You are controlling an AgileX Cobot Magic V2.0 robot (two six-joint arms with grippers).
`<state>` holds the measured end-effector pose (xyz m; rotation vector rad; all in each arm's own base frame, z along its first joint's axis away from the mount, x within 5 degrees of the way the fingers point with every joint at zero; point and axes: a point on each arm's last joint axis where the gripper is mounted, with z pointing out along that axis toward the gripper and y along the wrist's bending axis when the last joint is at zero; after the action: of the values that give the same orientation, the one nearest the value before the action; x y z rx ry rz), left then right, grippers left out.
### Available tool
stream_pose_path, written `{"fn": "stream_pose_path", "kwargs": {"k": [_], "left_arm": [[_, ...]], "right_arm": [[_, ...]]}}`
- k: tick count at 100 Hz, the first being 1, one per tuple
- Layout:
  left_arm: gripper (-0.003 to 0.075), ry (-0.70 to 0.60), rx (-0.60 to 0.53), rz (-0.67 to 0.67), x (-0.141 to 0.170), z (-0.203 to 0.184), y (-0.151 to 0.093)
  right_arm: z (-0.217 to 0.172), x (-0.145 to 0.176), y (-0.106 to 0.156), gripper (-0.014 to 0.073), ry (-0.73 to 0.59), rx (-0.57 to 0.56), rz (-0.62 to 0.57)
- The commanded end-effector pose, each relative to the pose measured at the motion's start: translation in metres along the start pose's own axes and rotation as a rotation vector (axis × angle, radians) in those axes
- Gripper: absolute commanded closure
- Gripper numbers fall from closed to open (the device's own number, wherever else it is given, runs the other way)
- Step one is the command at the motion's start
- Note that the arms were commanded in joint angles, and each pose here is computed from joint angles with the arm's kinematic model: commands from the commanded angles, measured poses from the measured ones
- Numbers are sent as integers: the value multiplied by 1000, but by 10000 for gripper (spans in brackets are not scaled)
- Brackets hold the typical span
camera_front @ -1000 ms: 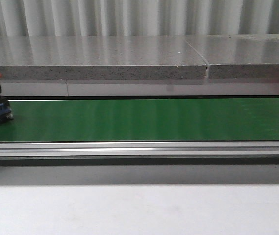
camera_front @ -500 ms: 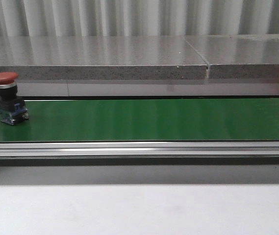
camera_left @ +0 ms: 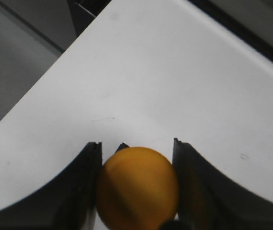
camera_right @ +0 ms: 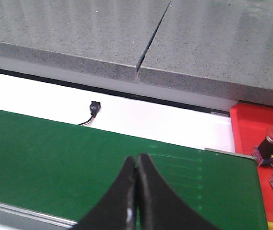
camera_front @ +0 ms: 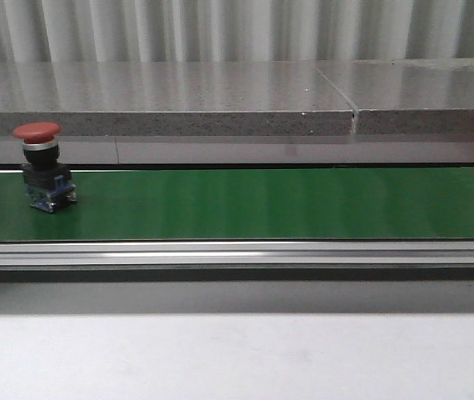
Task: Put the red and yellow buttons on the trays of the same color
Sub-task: 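Grasp the last yellow push-button with the left gripper, then set the yellow button on the belt and open the left gripper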
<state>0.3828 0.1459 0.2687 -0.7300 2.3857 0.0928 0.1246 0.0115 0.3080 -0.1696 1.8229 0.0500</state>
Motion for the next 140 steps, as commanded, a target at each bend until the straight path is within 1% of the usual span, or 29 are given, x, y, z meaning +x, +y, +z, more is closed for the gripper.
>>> {"fn": "stream_pose_path", "kwargs": {"k": [1, 15, 28, 46, 60, 81, 96, 102, 106, 108, 109, 111, 116, 120, 121, 123, 126, 130, 135, 140], "left_arm": [[741, -118, 77, 25, -14, -54, -13], [741, -143, 143, 99, -4, -83, -31], [741, -141, 190, 174, 18, -101, -49], [741, -104, 234, 230, 47, -105, -66], [741, -56, 258, 272, 67, -98, -78], [741, -20, 256, 284, 87, -84, -77], [738, -16, 253, 296, 94, -78, -75], [720, -19, 253, 308, 94, -78, -75], [684, -19, 253, 308, 94, -78, -75], [648, -19, 253, 308, 94, -78, -75], [648, -19, 253, 308, 94, -78, -75], [605, -19, 253, 308, 94, -78, -75], [524, -19, 253, 308, 94, -78, -75], [428, -16, 252, 310, 94, -78, -75], [394, -16, 252, 310, 94, -78, -75], [360, -14, 252, 310, 94, -78, -75], [276, -12, 251, 311, 95, -78, -75], [190, -10, 251, 311, 95, -78, -75], [122, -7, 253, 315, 96, -78, -76], [95, -7, 256, 318, 96, -78, -77]], "right_arm": [[-4, -14, -3, 663, -84, 31, -8], [-4, -14, -3, 663, -84, 31, -8], [-4, -14, -3, 663, -84, 31, -8], [-4, -14, -3, 663, -84, 31, -8], [-4, -14, -3, 663, -84, 31, -8], [-4, -14, -3, 663, -84, 31, -8], [-4, -14, -3, 663, -84, 31, -8], [-4, -14, -3, 663, -84, 31, -8], [-4, -14, -3, 663, -84, 31, -8], [-4, -14, -3, 663, -84, 31, -8], [-4, -14, -3, 663, -84, 31, -8], [-4, -14, -3, 663, -84, 31, -8], [-4, -14, -3, 663, -84, 31, -8], [-4, -14, -3, 663, -84, 31, -8], [-4, -14, -3, 663, -84, 31, -8], [-4, -14, -3, 663, -84, 31, -8], [-4, -14, -3, 663, -84, 31, -8], [-4, -14, -3, 663, -84, 31, -8], [-4, -14, -3, 663, -84, 31, -8], [-4, -14, -3, 663, -84, 31, -8]]}}
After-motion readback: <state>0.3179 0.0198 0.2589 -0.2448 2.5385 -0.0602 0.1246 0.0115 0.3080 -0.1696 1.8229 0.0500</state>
